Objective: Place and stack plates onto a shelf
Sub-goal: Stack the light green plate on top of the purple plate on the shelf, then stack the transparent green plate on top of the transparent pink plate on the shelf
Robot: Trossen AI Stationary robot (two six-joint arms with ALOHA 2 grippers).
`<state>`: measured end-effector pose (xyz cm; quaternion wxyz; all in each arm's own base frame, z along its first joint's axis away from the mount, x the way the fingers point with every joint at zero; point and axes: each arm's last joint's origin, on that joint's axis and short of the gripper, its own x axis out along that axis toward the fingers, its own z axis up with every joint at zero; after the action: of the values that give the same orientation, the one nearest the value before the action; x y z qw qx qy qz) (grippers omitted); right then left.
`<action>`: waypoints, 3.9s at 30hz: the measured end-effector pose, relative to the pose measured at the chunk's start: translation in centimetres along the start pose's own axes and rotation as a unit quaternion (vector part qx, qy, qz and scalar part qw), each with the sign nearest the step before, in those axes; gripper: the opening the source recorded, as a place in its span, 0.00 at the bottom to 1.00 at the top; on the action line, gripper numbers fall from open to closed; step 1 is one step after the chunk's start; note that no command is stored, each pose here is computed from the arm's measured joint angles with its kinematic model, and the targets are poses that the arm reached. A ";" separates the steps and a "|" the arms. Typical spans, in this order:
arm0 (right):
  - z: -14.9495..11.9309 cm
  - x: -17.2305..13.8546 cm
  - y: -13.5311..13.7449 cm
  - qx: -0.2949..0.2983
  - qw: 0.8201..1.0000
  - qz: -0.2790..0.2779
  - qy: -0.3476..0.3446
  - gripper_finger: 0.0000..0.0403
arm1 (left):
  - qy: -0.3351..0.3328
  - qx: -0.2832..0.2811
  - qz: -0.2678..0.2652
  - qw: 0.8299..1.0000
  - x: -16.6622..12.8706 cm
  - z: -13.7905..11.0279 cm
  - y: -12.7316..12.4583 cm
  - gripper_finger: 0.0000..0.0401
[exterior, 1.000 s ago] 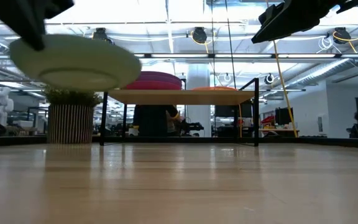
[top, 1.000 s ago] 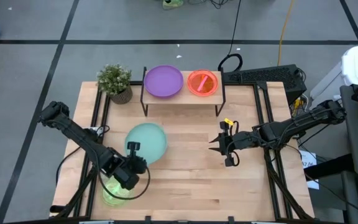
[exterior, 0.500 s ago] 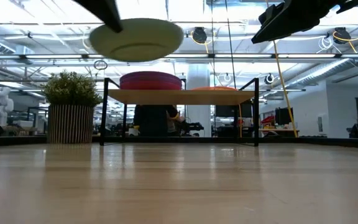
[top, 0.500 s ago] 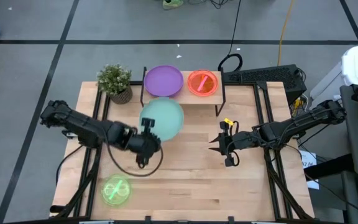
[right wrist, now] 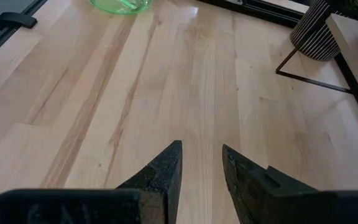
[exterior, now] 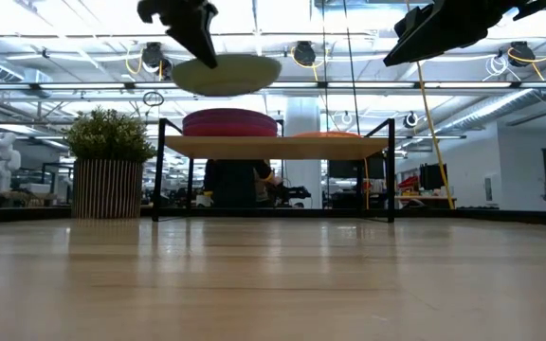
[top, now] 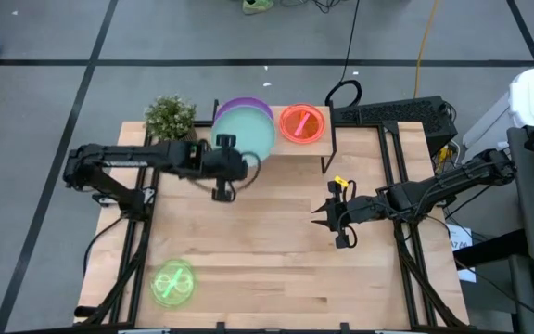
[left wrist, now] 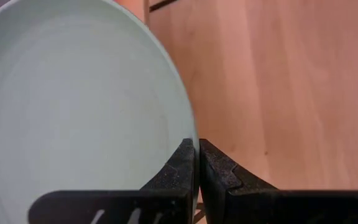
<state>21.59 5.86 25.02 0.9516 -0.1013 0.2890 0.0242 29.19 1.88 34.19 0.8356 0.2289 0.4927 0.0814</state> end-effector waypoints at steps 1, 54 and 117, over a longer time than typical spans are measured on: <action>0.0 0.0 0.0 0.000 1.000 0.000 0.000 0.25 | 0.000 -0.005 -0.004 1.000 0.2 -0.2 0.6 0.02; 0.0 0.0 0.0 0.000 1.000 0.000 0.000 0.25 | -0.001 -0.058 0.014 0.998 4.0 -4.0 7.1 0.06; -0.2 -0.2 0.7 0.014 1.000 0.014 0.012 0.25 | 0.004 -0.093 -0.118 0.989 -4.2 -0.8 -9.1 0.24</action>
<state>21.22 6.51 24.79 0.9491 -0.0842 0.3017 0.0324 25.53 -7.46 32.96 0.8551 0.0901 0.5098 0.0284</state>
